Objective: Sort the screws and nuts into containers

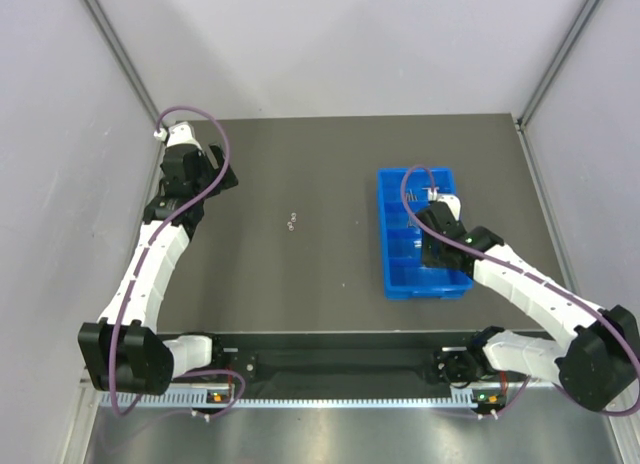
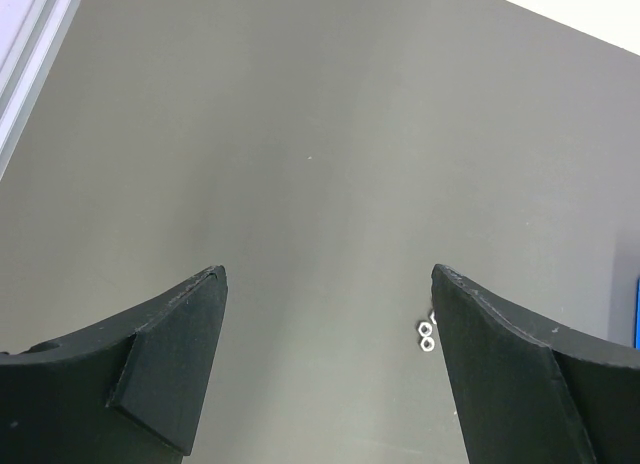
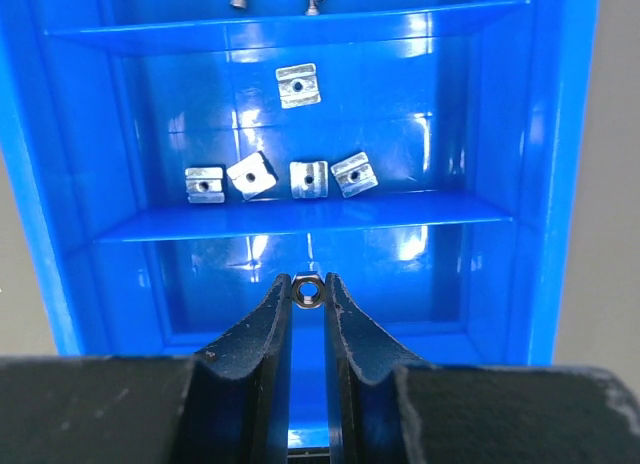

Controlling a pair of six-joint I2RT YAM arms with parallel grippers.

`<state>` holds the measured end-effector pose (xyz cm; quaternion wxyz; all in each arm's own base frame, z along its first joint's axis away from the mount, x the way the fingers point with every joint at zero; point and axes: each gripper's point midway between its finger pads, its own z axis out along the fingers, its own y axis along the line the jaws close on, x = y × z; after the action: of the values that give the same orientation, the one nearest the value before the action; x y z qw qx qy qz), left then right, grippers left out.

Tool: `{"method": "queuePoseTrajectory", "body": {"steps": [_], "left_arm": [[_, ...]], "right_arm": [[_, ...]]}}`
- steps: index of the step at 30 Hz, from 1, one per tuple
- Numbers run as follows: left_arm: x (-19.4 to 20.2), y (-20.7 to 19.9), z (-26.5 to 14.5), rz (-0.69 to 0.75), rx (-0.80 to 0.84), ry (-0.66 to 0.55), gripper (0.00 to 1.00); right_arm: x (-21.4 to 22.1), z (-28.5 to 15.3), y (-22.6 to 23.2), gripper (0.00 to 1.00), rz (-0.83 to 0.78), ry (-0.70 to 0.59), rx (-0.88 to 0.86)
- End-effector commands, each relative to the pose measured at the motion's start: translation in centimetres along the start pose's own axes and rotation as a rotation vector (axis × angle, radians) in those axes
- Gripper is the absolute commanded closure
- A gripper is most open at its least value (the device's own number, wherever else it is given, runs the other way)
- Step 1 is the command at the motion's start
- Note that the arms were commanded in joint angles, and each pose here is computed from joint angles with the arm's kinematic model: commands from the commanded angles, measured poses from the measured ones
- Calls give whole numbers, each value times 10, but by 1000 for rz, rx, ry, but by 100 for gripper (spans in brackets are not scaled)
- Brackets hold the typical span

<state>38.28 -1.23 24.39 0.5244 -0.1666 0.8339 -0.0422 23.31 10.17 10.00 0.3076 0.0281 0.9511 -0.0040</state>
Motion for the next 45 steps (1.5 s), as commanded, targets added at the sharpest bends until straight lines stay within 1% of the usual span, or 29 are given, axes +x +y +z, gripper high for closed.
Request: {"method": "queuePoseTrajectory", "body": {"steps": [1, 9, 12, 13, 14, 16, 17, 20, 22, 24, 25, 27, 28, 29, 30, 31, 32, 33, 34, 35, 36, 37, 38, 39, 40, 41, 42, 44, 45], "left_arm": [[-15, -5, -1, -14, 28, -54, 12], [-15, -6, -2, -13, 32, -56, 12], [-15, -6, -2, -13, 31, -55, 12], [-16, -6, -2, -13, 32, -57, 12], [-16, -6, -3, -13, 33, -59, 12], [-16, -6, -3, -12, 32, -57, 12], [-16, -6, -3, -12, 32, -57, 12], [-15, -7, -2, -10, 40, -55, 12], [-15, -10, -2, -5, 54, -50, 12], [-13, -11, -2, -1, 61, -42, 12], [-13, -11, -1, 1, 64, -41, 12], [-13, -11, -1, 3, 63, -40, 12], [-13, -11, -1, 3, 62, -40, 12], [-12, -11, 0, 4, 61, -38, 12], [-12, -11, 0, 4, 62, -38, 12], [-12, -11, 0, 4, 63, -38, 12], [-12, -11, 0, 4, 64, -38, 12], [-12, -11, 0, 5, 62, -37, 12], [-12, -11, 0, 5, 63, -36, 12], [-12, -11, 0, 5, 62, -37, 12], [-12, -11, 0, 6, 61, -38, 12], [-12, -10, 0, 6, 57, -37, 12], [-12, -10, 0, 6, 59, -37, 12], [-12, -10, 0, 5, 61, -37, 12], [-11, -11, 1, 6, 62, -34, 12], [-12, -11, 0, 6, 63, -35, 12], [-13, -10, 0, 5, 62, -37, 12], [-13, -12, 0, 5, 68, -36, 12], [-14, -11, -1, 4, 69, -41, 12]], "right_arm": [[-4, 0, 5, 90, 40, -8, -20], [8, -1, 6, 91, 42, 31, -40], [12, -1, 6, 87, 37, 50, -38], [13, -1, 6, 84, 26, 59, -36], [10, -3, 7, 75, 25, 52, -37], [4, -8, 8, 64, 13, 36, -42], [-5, -13, 11, 55, 12, 15, -55], [-31, -29, 27, 42, -11, -50, -107], [-42, -35, 44, 39, -48, -82, -138], [-68, -47, 72, 38, -52, -157, -208], [-67, -44, 91, 38, -97, -153, -232], [-94, -56, 126, 38, -113, -222, -299], [-90, -47, 147, 38, -176, -206, -308], [-108, -55, 166, 38, -181, -244, -342], [-113, -53, 180, 38, -199, -253, -355], [-110, -35, 201, 38, -244, -237, -363], [-127, -40, 219, 38, -233, -265, -392], [-131, -35, 231, 39, -235, -266, -405], [-123, -14, 251, 39, -253, -234, -420], [-137, -18, 267, 39, -236, -256, -448], [-139, -13, 279, 40, -229, -253, -462], [-127, 10, 293, 40, -247, -216, -449], [-140, 5, 307, 42, -230, -244, -469], [-141, 10, 315, 43, -231, -248, -465], [-129, 32, 324, 43, -249, -228, -427], [-139, 29, 334, 44, -238, -247, -436], [-127, 47, 341, 44, -254, -218, -419], [-129, 51, 354, 45, -249, -224, -430], [-121, 65, 358, 45, -255, -205, -420]]}}
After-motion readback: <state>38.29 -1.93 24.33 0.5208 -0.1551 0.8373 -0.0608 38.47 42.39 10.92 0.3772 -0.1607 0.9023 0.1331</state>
